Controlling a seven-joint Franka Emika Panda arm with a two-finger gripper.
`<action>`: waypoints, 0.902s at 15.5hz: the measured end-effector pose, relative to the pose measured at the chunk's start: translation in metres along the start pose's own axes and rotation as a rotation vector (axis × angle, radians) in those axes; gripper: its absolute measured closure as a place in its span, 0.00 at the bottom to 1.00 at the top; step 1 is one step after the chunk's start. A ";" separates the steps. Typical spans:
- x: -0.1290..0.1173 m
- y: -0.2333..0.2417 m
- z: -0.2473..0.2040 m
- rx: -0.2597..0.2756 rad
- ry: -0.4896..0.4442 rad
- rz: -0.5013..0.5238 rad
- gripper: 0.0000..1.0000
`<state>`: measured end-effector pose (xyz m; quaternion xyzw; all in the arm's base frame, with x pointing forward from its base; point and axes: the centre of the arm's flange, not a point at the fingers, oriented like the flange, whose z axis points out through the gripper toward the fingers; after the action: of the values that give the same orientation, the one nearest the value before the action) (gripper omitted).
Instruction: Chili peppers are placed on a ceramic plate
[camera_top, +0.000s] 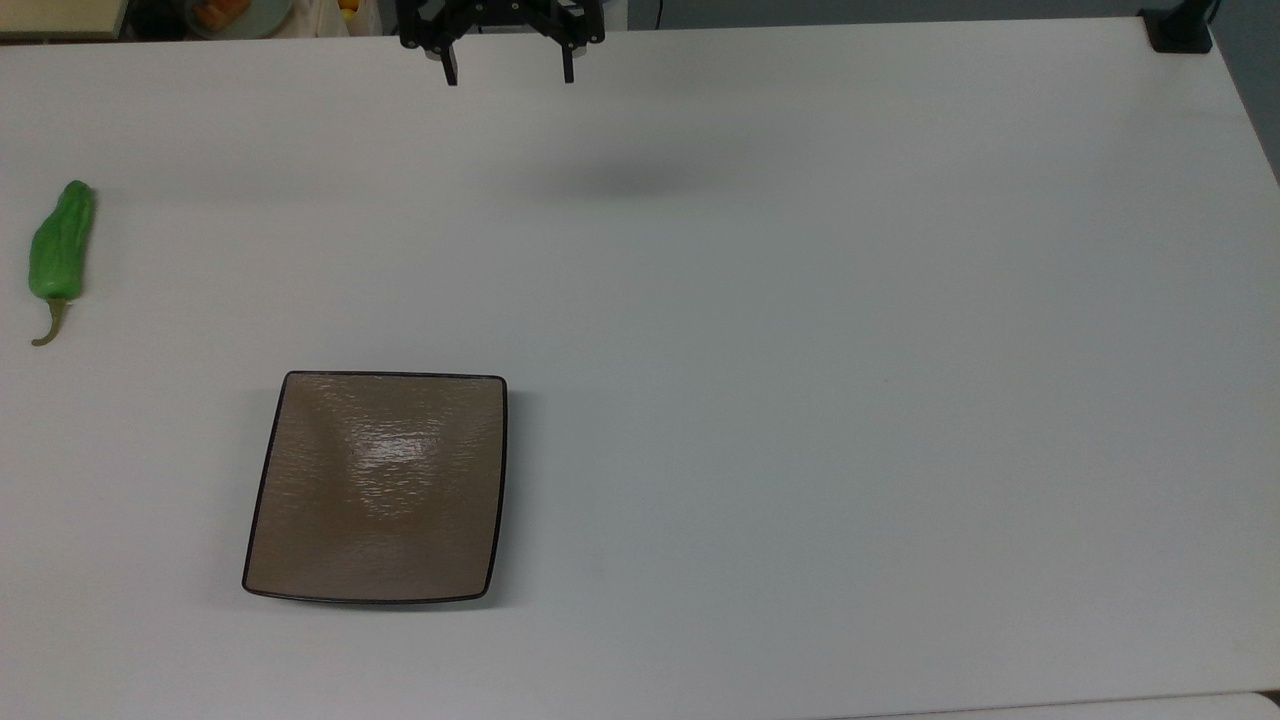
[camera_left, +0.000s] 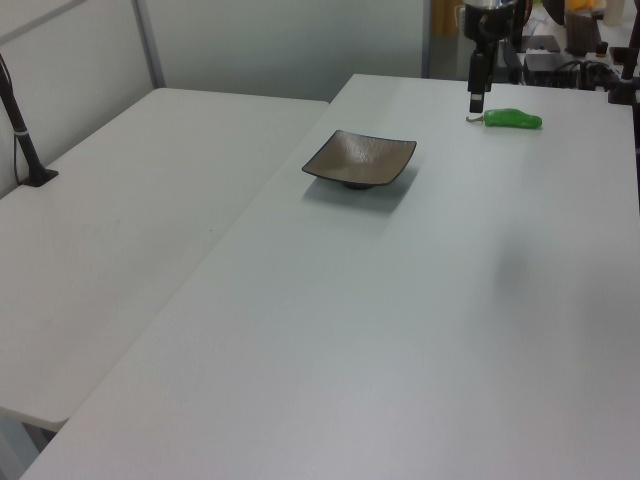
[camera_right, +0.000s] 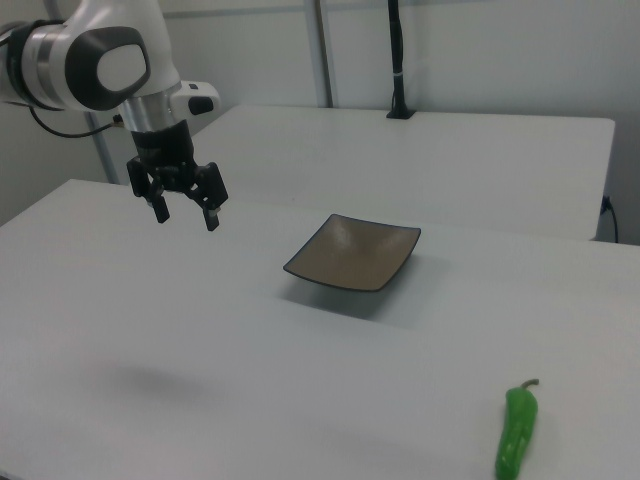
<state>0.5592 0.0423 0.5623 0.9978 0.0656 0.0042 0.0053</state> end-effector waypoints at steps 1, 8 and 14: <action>0.000 0.000 0.000 0.000 0.001 0.000 0.00; 0.011 0.005 0.010 -0.002 0.030 0.004 0.00; 0.011 0.005 0.010 -0.003 0.030 0.005 0.00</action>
<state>0.5705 0.0386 0.5527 0.9978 0.0634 0.0193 0.0057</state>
